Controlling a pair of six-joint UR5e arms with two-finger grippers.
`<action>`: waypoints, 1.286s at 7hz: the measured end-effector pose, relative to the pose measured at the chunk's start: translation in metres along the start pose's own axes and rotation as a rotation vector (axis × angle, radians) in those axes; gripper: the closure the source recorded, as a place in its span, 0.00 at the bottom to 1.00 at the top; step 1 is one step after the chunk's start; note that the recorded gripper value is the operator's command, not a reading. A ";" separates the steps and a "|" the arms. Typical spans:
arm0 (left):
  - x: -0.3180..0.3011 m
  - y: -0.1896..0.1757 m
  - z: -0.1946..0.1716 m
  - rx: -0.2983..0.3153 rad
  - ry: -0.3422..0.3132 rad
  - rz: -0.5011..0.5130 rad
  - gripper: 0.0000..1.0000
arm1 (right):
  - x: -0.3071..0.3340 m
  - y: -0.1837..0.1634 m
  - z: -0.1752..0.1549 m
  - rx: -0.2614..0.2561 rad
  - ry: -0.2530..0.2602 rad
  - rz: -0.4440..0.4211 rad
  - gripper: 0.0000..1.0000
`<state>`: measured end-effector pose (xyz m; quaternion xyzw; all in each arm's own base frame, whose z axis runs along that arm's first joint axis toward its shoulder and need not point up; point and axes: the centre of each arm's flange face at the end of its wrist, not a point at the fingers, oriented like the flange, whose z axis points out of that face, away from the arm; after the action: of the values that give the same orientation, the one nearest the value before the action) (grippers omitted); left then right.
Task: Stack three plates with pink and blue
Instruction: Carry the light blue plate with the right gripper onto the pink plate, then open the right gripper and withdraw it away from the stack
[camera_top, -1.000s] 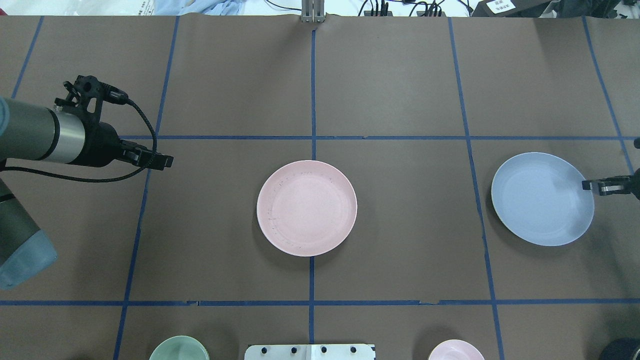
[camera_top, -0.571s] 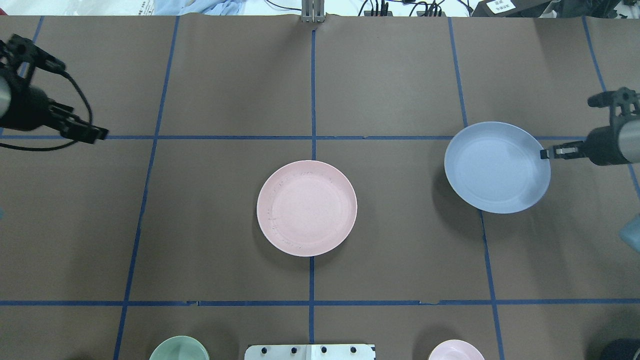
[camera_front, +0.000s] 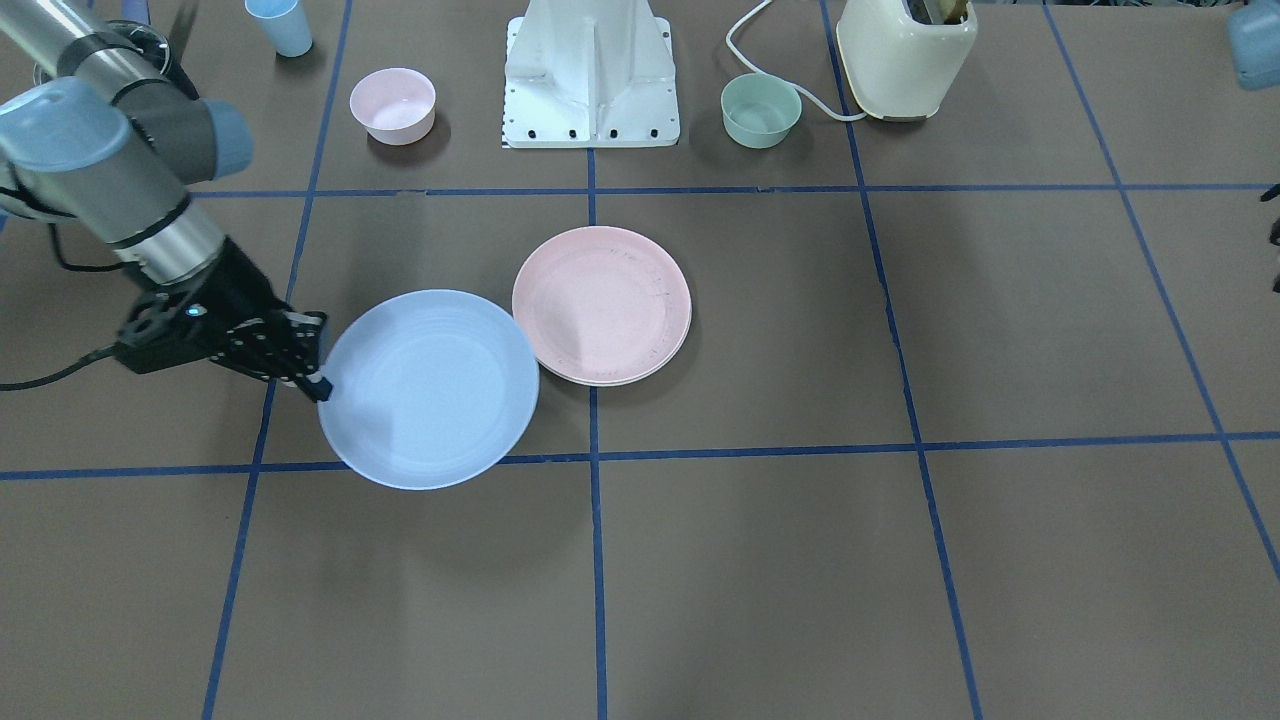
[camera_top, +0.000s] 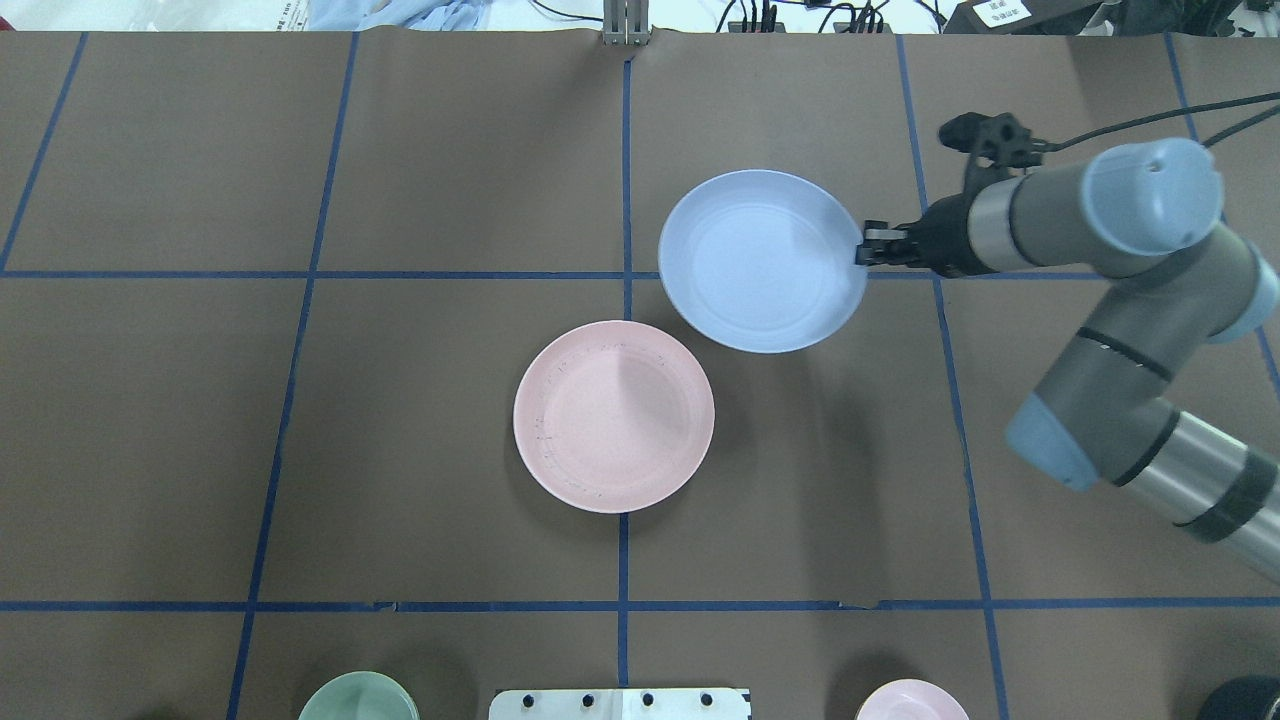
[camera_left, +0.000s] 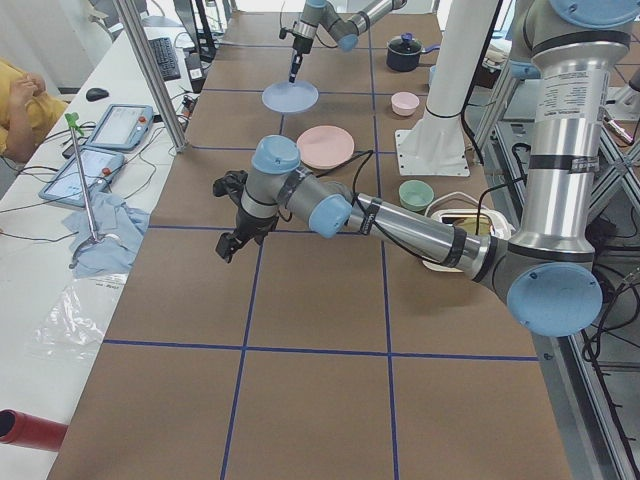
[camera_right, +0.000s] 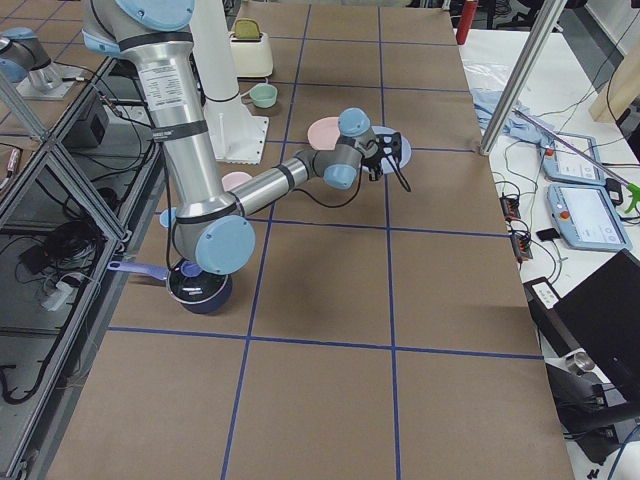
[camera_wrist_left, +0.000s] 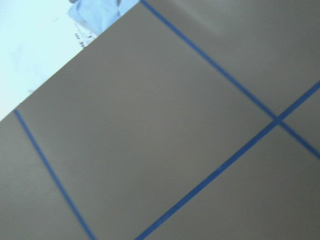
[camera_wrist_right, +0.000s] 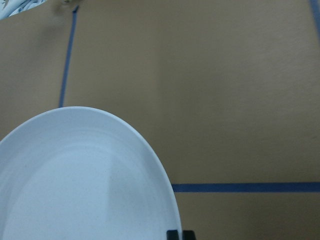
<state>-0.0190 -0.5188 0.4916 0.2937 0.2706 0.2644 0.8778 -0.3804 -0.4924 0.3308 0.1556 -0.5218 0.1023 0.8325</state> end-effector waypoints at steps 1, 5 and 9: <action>-0.011 0.016 -0.003 -0.006 0.003 -0.001 0.00 | -0.061 0.035 0.004 0.009 0.017 0.024 1.00; -0.015 0.031 -0.002 -0.014 0.009 -0.008 0.00 | -0.137 0.156 0.024 0.035 0.081 -0.021 0.00; -0.016 0.059 0.011 -0.050 0.020 -0.040 0.00 | -0.109 0.091 0.004 -0.017 0.163 -0.051 0.00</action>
<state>-0.0415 -0.4924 0.5429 0.2634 0.2787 0.2565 0.8872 -0.4617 -0.4101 0.2480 0.1528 -0.4490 0.0891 0.8759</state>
